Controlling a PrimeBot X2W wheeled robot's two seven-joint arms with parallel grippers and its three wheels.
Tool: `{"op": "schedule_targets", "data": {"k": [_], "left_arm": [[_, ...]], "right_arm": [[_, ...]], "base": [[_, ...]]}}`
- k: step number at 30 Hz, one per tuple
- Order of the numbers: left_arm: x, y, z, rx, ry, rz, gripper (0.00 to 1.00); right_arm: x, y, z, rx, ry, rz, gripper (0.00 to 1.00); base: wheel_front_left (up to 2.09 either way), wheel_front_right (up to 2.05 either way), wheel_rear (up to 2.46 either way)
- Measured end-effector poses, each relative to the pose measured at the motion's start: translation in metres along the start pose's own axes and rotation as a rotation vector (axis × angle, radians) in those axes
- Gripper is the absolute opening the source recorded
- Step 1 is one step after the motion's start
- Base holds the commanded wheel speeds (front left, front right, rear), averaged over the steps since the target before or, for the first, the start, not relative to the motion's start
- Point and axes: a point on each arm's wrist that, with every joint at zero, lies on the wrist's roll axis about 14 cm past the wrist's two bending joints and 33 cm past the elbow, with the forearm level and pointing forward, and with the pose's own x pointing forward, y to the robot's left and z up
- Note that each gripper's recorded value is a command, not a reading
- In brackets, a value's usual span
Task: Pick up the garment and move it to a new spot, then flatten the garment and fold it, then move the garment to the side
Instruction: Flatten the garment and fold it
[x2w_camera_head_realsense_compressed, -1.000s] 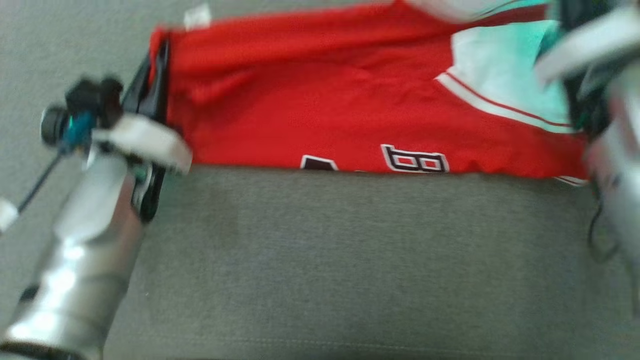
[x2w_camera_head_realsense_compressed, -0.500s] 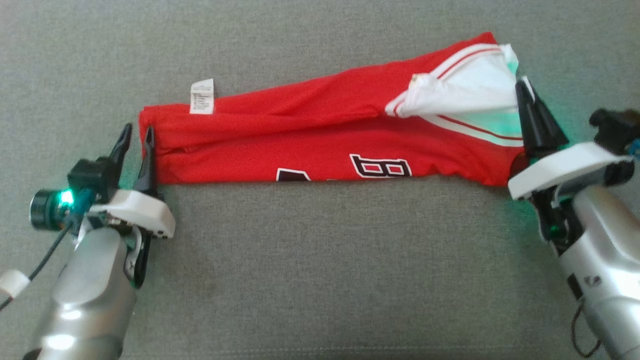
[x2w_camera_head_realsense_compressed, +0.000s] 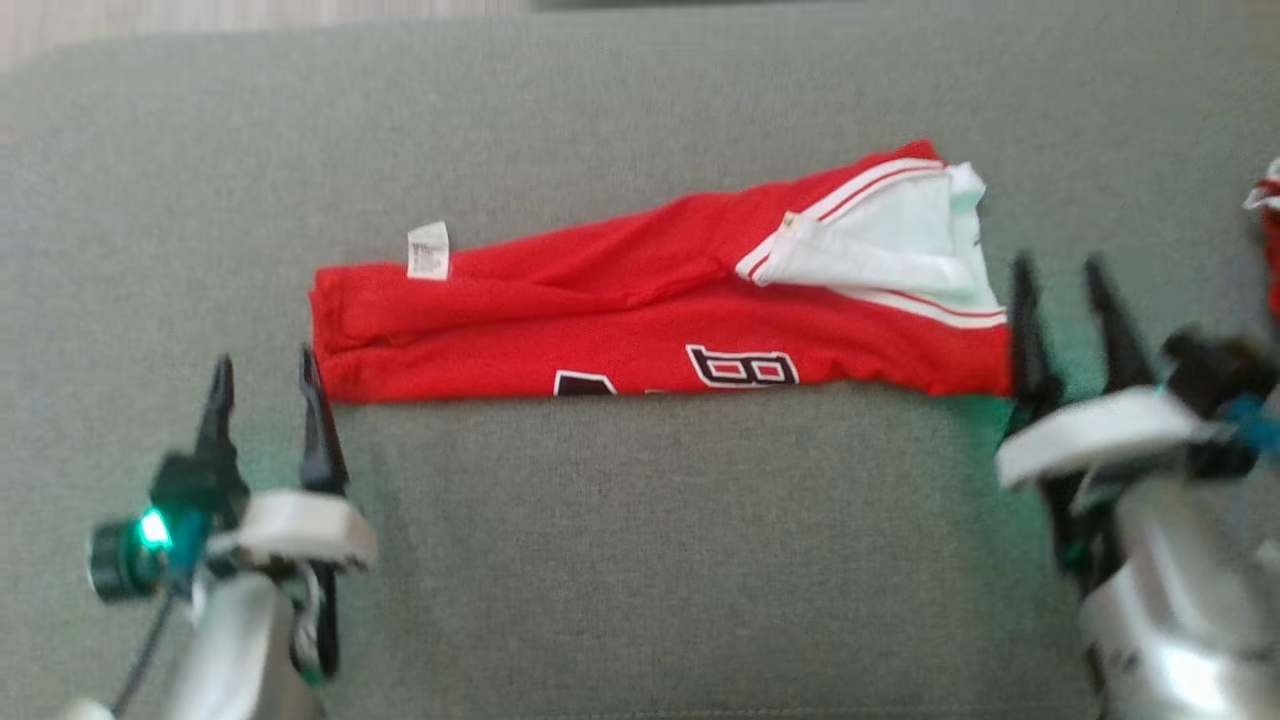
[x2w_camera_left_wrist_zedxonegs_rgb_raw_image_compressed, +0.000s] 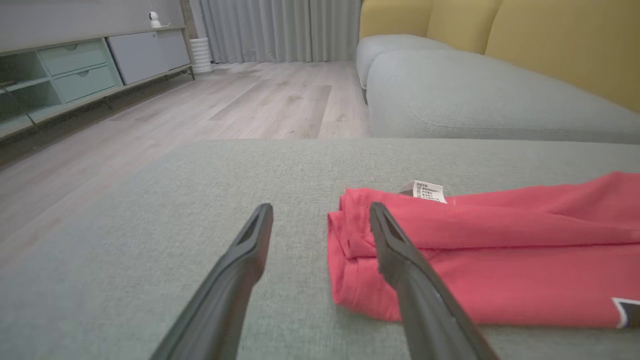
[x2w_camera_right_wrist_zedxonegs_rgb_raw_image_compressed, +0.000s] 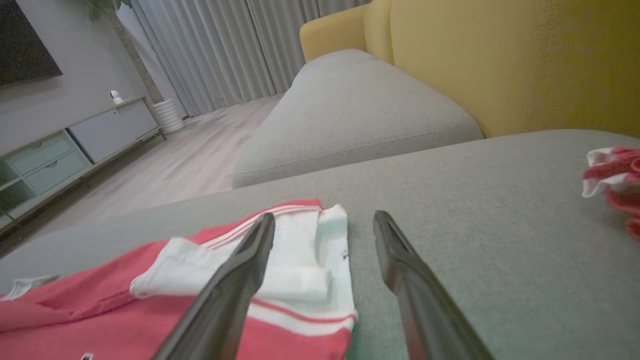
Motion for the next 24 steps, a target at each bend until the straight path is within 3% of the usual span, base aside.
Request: {"op": "schedule_targets", "data": {"k": [11, 21, 24], "left_arm": [[-0.073, -0.009, -0.015, -0.090, -0.003, 0.009, 1.00], [-0.081, -0.005, -0.024, -0.107, 0.020, 0.022, 1.00], [-0.076, -0.012, -0.033, -0.122, 0.052, 0.006, 1.00]], "right_arm": [[-0.067, 0.008, -0.032, -0.003, 0.065, -0.061, 1.00], [-0.062, 0.012, -0.051, -0.002, 0.128, -0.056, 1.00], [-0.032, 0.015, -0.046, -0.021, 0.134, -0.041, 1.00]], "base": [[0.00, 0.00, 0.00], [0.00, 0.00, 0.00], [0.00, 0.00, 0.00]]}}
